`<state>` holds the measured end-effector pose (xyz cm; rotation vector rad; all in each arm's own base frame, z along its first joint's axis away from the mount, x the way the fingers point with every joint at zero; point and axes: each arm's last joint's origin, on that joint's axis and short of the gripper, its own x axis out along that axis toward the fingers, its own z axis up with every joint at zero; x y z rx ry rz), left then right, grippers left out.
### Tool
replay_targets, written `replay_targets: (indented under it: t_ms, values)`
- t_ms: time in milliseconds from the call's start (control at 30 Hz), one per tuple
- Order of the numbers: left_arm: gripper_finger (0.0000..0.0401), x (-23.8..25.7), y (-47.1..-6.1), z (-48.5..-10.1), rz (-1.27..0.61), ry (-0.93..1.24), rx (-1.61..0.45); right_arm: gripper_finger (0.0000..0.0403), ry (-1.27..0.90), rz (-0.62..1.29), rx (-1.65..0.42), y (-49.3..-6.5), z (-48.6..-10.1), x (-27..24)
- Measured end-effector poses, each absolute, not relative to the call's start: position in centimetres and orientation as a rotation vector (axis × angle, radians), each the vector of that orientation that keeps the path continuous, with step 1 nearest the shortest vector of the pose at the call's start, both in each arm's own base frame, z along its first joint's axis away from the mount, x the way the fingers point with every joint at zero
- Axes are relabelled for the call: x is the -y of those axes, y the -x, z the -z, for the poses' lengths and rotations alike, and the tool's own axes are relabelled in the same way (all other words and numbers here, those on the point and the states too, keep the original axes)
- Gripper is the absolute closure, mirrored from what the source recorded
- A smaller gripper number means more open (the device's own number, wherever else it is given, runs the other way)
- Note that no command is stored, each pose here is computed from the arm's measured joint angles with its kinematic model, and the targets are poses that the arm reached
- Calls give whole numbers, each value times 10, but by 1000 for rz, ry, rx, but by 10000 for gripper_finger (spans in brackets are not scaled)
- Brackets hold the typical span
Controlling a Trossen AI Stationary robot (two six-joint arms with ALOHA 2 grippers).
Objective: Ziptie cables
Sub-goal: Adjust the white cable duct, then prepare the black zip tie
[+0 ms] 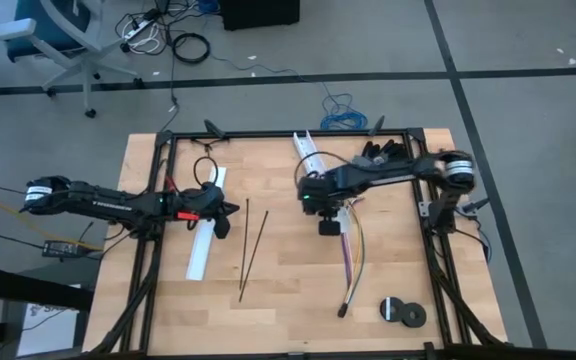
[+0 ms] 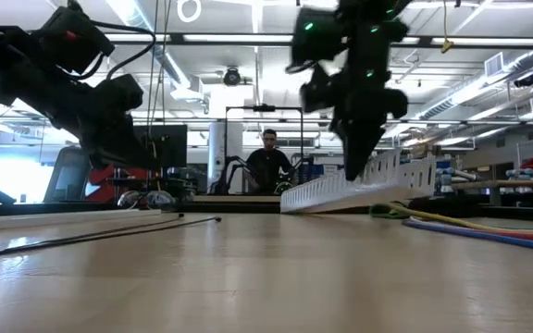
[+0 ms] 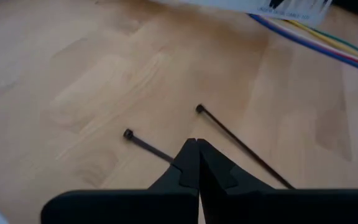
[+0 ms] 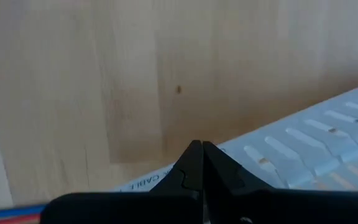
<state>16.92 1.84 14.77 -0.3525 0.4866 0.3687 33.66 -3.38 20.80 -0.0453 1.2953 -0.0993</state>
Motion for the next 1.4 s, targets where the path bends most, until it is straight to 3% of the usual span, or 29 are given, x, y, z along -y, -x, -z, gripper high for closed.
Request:
replay_targets:
  t_ms: [167, 333, 533, 767, 1100, 1400]
  values:
    - [400, -19, -169, -150, -394, 344, -459, 403, -19, 144, -1035, -302, -209, 31]
    - [400, -19, -171, -153, -392, 348, -417, 403, -77, 195, -1030, -275, -184, 29]
    - [400, -19, -174, -158, -386, 354, -360, 403, -66, 152, -869, -284, -179, 30]
    - [400, -19, -174, -160, -386, 356, -342, 400, -40, 189, -871, -287, -180, 36]
    - [400, -20, -174, -160, -388, 337, -347, 358, -27, 242, -805, -285, -194, 35]
    - [400, -15, -173, -157, -415, 345, -386, 399, 29, 301, -671, -268, -226, -21]
